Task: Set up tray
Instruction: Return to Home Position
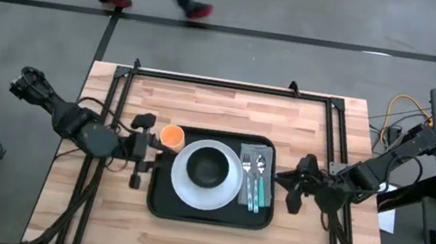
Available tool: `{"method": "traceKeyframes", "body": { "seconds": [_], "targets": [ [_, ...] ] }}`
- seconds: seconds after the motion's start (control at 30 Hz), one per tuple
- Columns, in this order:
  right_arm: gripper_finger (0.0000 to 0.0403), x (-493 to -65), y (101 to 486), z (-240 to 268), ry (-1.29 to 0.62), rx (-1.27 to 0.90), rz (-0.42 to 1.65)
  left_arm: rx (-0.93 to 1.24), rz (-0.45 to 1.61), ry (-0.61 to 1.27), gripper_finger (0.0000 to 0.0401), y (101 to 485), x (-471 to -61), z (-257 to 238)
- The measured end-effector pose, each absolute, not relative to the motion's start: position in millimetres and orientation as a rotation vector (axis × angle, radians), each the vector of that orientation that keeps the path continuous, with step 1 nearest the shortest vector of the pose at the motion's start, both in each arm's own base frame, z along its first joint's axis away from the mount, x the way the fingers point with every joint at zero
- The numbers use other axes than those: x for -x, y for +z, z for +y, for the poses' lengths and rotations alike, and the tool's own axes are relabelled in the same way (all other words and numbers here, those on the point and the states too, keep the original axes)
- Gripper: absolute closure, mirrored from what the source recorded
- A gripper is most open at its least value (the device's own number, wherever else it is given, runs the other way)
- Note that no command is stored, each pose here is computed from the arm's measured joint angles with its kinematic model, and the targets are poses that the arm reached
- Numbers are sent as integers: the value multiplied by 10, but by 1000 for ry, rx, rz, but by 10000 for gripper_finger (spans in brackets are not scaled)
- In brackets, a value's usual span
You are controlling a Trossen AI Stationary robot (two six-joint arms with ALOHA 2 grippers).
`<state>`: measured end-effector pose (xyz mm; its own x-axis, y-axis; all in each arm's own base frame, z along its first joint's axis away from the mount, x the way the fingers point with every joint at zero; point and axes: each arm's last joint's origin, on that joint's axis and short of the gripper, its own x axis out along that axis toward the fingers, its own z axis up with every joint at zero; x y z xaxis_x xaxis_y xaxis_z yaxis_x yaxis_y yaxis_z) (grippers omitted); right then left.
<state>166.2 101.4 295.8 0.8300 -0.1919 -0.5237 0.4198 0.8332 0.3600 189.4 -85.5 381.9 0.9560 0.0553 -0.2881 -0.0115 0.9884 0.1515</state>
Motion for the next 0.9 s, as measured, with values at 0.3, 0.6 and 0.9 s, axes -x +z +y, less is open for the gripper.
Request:
{"method": "traceKeyframes", "body": {
  "seconds": [0.3, 0.6, 0.9],
  "targets": [
    [339, -1584, 3003, 952, -328, -476, 463, -40, 120, 52, 284, 3282, -1671, -676],
    [339, -1571, 3017, 932, -304, -253, 471, 1, 66, 59, 284, 2937, -1407, -541],
    [340, -1599, 3058, 953, -269, -214, 441, 9, 60, 62, 284, 2754, -1278, -477]
  ]
}}
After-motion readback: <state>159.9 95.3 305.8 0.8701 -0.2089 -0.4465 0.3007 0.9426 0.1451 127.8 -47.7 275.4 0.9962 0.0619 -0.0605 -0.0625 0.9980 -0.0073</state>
